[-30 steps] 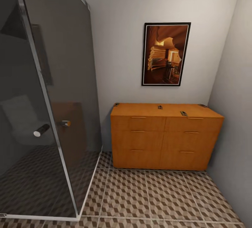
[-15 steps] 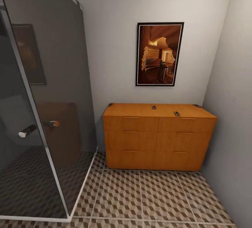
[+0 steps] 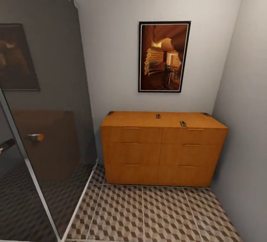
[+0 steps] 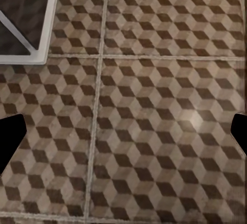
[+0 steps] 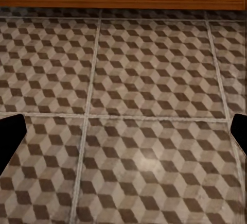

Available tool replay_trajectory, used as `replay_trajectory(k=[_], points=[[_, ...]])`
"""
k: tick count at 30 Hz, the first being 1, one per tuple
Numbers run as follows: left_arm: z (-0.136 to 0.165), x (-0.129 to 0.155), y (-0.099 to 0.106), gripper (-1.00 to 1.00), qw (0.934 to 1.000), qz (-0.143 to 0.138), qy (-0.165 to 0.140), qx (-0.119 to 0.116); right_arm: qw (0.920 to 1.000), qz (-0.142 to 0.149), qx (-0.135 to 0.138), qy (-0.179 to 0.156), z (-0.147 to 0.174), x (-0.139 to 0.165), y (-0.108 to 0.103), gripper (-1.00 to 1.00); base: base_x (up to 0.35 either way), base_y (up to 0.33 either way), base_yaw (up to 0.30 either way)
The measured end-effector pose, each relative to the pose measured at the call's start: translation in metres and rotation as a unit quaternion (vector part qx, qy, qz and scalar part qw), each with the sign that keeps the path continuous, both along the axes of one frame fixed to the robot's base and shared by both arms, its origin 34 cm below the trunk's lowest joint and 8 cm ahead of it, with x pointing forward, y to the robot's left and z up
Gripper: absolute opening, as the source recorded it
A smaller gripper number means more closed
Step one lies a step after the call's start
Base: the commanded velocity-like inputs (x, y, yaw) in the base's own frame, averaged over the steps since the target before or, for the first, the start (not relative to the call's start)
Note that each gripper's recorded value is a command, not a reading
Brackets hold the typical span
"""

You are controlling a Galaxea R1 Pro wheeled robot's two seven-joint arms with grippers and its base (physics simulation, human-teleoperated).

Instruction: Take the four mousetraps from the cabinet in the bathroom and place them on the bathroom floor. Make sure all four end up on the same floor surface, and ensure that at least two of them are either under or directly next to the same bathroom sink.

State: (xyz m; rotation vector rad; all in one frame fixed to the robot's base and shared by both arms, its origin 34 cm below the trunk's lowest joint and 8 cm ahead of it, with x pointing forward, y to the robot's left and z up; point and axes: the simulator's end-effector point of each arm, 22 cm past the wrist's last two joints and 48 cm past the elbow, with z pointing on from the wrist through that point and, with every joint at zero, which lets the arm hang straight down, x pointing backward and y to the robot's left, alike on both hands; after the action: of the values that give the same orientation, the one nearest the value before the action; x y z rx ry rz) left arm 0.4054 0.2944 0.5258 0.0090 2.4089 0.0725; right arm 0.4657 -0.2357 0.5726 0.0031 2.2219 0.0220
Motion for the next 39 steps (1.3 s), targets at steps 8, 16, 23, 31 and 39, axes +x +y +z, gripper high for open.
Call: replay_trajectory(k=[8, 16, 23, 31, 39], points=[[-0.0005, -0.0007, 0.0001, 1.0, 1.0, 0.0, 0.001, 0.0, 1.0, 0.0, 0.0, 0.0, 0.0, 0.0, -0.0001, 1.0, 0.197, -0.188, 0.0], [-0.0008, -0.0012, 0.0002, 1.0, 1.0, 0.001, 0.001, 0.0, 1.0, 0.0, 0.0, 0.0, 0.0, 0.0, -0.0001, 1.0, 0.197, -0.188, 0.0], [-0.0008, -0.0012, 0.0001, 1.0, 1.0, 0.0, 0.002, 0.0, 1.0, 0.0, 0.0, 0.0, 0.0, 0.0, -0.0001, 1.0, 0.197, -0.188, 0.0], [-0.0018, -0.0026, 0.0001, 1.0, 1.0, 0.0, 0.003, 0.0, 1.0, 0.0, 0.0, 0.0, 0.0, 0.0, 0.0003, 1.0, 0.193, -0.18, 0.0], [-0.0054, -0.0078, 0.0001, 1.0, 0.9999, 0.0, 0.01, 0.0, 1.0, 0.0, -0.001, 0.001, -0.0008, -0.0005, -0.0009, 1.0, 0.08, -0.087, 0.0]])
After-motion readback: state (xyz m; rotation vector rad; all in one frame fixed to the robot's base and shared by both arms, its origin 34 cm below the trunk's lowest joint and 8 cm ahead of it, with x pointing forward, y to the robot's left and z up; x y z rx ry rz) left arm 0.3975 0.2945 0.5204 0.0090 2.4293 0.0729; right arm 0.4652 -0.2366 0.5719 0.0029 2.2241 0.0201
